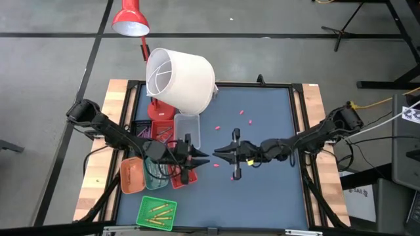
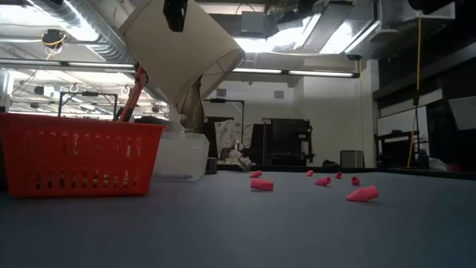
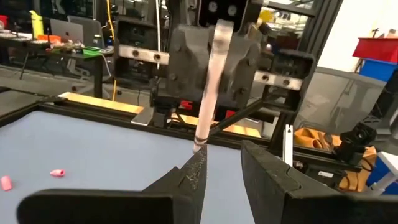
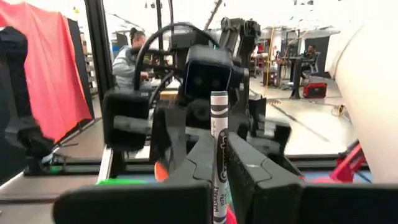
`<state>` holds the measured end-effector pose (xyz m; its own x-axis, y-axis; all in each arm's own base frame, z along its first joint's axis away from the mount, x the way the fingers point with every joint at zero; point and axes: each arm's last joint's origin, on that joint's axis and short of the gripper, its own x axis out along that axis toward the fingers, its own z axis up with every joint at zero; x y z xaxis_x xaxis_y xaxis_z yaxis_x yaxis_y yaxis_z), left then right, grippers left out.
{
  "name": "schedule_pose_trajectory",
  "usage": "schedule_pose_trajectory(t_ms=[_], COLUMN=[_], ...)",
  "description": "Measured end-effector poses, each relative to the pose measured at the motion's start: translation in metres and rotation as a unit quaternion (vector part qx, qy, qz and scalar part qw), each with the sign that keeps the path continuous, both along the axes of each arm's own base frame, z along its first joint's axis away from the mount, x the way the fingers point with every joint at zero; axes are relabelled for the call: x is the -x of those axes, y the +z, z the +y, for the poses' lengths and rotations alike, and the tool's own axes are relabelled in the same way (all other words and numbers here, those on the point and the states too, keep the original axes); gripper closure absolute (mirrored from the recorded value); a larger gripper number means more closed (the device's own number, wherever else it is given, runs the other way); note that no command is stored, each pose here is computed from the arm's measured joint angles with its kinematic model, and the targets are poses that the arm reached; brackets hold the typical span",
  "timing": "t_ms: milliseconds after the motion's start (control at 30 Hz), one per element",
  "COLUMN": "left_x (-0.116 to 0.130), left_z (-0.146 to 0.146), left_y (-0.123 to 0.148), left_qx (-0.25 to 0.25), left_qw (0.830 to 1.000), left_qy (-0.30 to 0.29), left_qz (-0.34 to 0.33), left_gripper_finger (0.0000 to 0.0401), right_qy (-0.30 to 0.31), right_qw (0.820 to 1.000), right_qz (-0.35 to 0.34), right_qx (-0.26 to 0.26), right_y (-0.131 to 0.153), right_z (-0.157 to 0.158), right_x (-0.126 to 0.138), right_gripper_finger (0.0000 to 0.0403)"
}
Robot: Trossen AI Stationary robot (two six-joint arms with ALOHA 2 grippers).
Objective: Sort crayons
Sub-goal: Put the gray crayon into the green bin
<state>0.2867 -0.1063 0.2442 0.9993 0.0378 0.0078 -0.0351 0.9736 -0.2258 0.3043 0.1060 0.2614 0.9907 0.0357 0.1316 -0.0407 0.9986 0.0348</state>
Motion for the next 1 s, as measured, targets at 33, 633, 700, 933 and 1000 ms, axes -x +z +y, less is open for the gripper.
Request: schedule_pose_trajectory(t_ms=[33, 633, 700, 933, 1000], left_x=[0.0, 0.0, 0.0, 0.002, 0.003], left_z=[0.0, -0.001, -0.001, -0.006, -0.011], left_y=[0.0, 0.001, 0.001, -0.003, -0.005], left_qx=[-0.001, -0.026, -0.037, -0.04, -0.044], left_qw=[1.0, 0.999, 0.999, 0.998, 0.997], left_qy=[-0.001, -0.019, -0.019, -0.042, -0.052], left_qz=[0.001, -0.004, -0.004, 0.012, 0.022], left_gripper_finger=[0.0316, 0.0316, 0.0316, 0.0316, 0.0316], right_qy=[0.001, 0.024, 0.025, 0.033, 0.034], right_qw=[1.0, 1.0, 1.0, 0.999, 0.999], right_qz=[-0.002, -0.009, -0.01, 0.008, 0.01], right_qx=[0.0, 0.015, 0.015, 0.018, 0.007], right_y=[0.002, 0.006, 0.006, 0.003, 0.003], right_z=[0.001, 0.004, 0.004, 0.006, 0.006], right_x=[-0.004, -0.031, -0.031, -0.031, -0.031], right_gripper_finger=[0.0384, 0.0384, 0.0384, 0.0384, 0.0384])
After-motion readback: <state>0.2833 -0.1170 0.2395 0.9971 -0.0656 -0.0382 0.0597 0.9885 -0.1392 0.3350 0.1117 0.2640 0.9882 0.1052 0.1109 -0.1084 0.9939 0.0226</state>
